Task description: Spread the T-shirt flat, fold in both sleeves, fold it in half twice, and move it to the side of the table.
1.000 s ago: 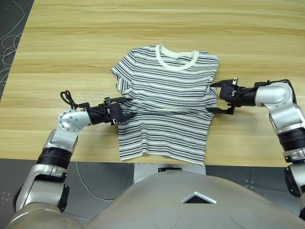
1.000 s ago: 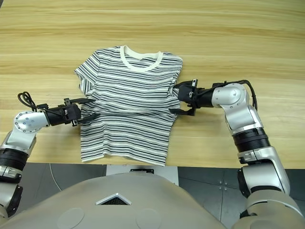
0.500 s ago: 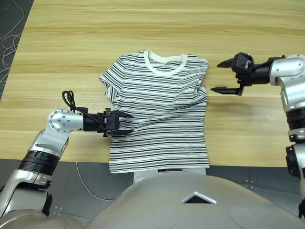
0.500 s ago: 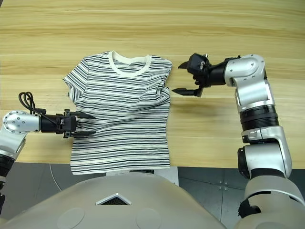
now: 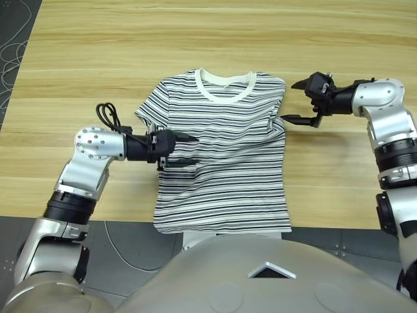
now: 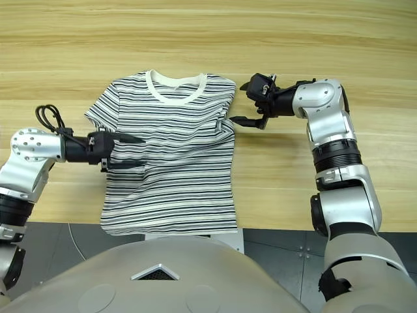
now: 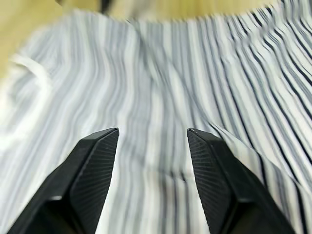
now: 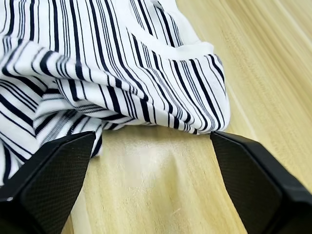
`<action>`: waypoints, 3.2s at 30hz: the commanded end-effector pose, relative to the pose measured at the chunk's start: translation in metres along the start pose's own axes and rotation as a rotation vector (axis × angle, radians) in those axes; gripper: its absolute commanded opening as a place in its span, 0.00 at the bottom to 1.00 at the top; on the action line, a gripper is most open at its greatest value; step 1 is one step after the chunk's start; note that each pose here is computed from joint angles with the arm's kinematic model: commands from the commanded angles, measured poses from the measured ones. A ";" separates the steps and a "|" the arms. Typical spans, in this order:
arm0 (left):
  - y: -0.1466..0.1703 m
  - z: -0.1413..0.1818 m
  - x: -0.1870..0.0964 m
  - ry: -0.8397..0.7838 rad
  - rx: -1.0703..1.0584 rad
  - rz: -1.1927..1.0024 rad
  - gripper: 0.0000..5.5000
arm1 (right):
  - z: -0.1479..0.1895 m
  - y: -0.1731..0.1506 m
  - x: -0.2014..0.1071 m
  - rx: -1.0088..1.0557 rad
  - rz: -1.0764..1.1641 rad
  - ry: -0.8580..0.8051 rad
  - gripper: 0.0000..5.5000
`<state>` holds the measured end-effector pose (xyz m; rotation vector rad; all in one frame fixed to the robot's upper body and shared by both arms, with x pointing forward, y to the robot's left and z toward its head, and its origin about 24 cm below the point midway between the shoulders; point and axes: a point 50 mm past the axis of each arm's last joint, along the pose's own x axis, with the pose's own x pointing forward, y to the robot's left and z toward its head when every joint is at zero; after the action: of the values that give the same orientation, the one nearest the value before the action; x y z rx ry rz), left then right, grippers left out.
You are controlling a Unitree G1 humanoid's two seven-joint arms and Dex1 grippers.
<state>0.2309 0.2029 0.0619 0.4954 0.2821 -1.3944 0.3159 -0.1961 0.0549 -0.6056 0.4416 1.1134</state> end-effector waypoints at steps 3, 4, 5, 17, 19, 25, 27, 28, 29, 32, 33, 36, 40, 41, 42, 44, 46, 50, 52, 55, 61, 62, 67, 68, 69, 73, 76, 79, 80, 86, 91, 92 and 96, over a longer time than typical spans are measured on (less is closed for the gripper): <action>0.018 0.004 -0.002 -0.009 0.022 0.044 0.48 | 0.001 -0.001 0.006 -0.021 -0.007 -0.003 0.79; 0.022 0.004 0.002 -0.021 0.020 0.071 0.48 | 0.001 0.000 0.008 -0.019 -0.004 -0.008 0.79; 0.027 0.003 0.005 -0.027 0.021 0.097 0.48 | 0.001 0.001 0.008 -0.017 -0.003 -0.010 0.79; 0.061 -0.069 0.033 0.215 -0.090 0.415 0.48 | 0.009 0.003 0.019 -0.030 0.008 -0.040 0.79; 0.056 -0.078 0.034 0.246 -0.117 0.425 0.48 | 0.010 0.004 0.021 -0.041 0.016 -0.034 0.79; 0.044 -0.091 0.036 0.297 -0.154 0.425 0.48 | 0.001 0.010 0.026 -0.118 0.026 0.050 0.79; 0.041 -0.094 0.036 0.302 -0.157 0.419 0.48 | -0.004 0.011 0.026 -0.158 0.015 0.089 0.79; 0.040 -0.094 0.036 0.302 -0.158 0.419 0.48 | -0.007 0.011 0.026 -0.179 0.009 0.106 0.79; 0.039 -0.095 0.035 0.302 -0.160 0.419 0.48 | -0.008 0.011 0.025 -0.198 0.003 0.118 0.79; 0.040 -0.095 0.032 0.302 -0.164 0.428 0.48 | -0.016 0.010 0.020 -0.275 -0.014 0.180 0.79; 0.041 -0.095 0.032 0.301 -0.165 0.429 0.48 | -0.020 0.009 0.016 -0.295 -0.018 0.202 0.79; 0.041 -0.094 0.032 0.295 -0.167 0.432 0.48 | -0.029 0.007 0.004 -0.310 -0.033 0.241 0.79; 0.041 -0.094 0.034 0.297 -0.171 0.430 0.48 | -0.037 0.007 -0.010 -0.295 -0.060 0.261 0.79; 0.041 -0.094 0.034 0.298 -0.171 0.431 0.48 | -0.040 0.008 -0.013 -0.292 -0.062 0.264 0.79; 0.041 -0.094 0.034 0.298 -0.173 0.435 0.48 | -0.041 0.009 -0.014 -0.290 -0.061 0.266 0.79; 0.042 -0.094 0.032 0.299 -0.173 0.441 0.48 | -0.043 0.011 -0.018 -0.286 -0.056 0.272 0.79; 0.044 -0.093 0.032 0.300 -0.172 0.449 0.48 | -0.046 0.013 -0.022 -0.279 -0.055 0.281 0.79; 0.046 -0.092 0.032 0.303 -0.170 0.454 0.48 | -0.046 0.013 -0.028 -0.274 -0.064 0.286 0.79; 0.048 -0.090 0.032 0.300 -0.166 0.457 0.48 | -0.046 0.014 -0.029 -0.273 -0.059 0.284 0.79; 0.050 -0.089 0.034 0.293 -0.163 0.458 0.48 | -0.052 0.019 -0.036 -0.259 -0.059 0.291 0.79; 0.054 -0.085 0.032 0.264 -0.166 0.474 0.48 | -0.024 0.007 -0.024 -0.351 -0.151 0.175 0.79; 0.055 -0.084 0.033 0.260 -0.164 0.473 0.48 | -0.014 0.003 -0.020 -0.371 -0.179 0.141 0.79; 0.058 -0.076 0.036 0.207 -0.125 0.453 0.48 | 0.016 -0.007 -0.015 -0.415 -0.200 0.055 0.79; 0.061 -0.072 0.036 0.187 -0.112 0.455 0.48 | 0.019 -0.008 -0.016 -0.417 -0.210 0.051 0.79; 0.064 -0.068 0.036 0.169 -0.097 0.457 0.48 | 0.020 -0.010 -0.016 -0.421 -0.217 0.051 0.79; 0.077 -0.055 0.030 0.139 -0.047 0.483 0.48 | 0.020 -0.012 -0.016 -0.436 -0.235 0.061 0.79; 0.087 -0.047 0.024 0.111 -0.050 0.510 0.48 | 0.019 -0.015 -0.019 -0.436 -0.267 0.056 0.79; 0.103 -0.034 0.002 -0.046 -0.212 0.545 0.48 | 0.010 -0.015 -0.029 -0.406 -0.323 0.062 0.79; 0.109 -0.027 -0.009 -0.141 -0.293 0.555 0.48 | 0.004 -0.014 -0.032 -0.388 -0.341 0.067 0.79; 0.121 -0.026 -0.052 -0.342 -0.712 0.720 0.48 | -0.025 -0.001 -0.041 -0.297 -0.415 0.090 0.79; 0.082 -0.059 -0.096 -0.193 -0.925 0.695 0.48 | -0.029 0.003 -0.039 -0.286 -0.419 0.093 0.79; 0.073 -0.065 -0.105 -0.165 -0.984 0.700 0.48 | -0.029 0.005 -0.039 -0.284 -0.416 0.093 0.79; 0.055 -0.075 -0.118 -0.077 -1.074 0.702 0.48 | -0.034 0.009 -0.039 -0.264 -0.426 0.098 0.79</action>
<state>0.2762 0.3450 0.0601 -0.3497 0.6284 -0.4406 0.2923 -0.2391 0.0489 -0.9420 0.2326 0.7614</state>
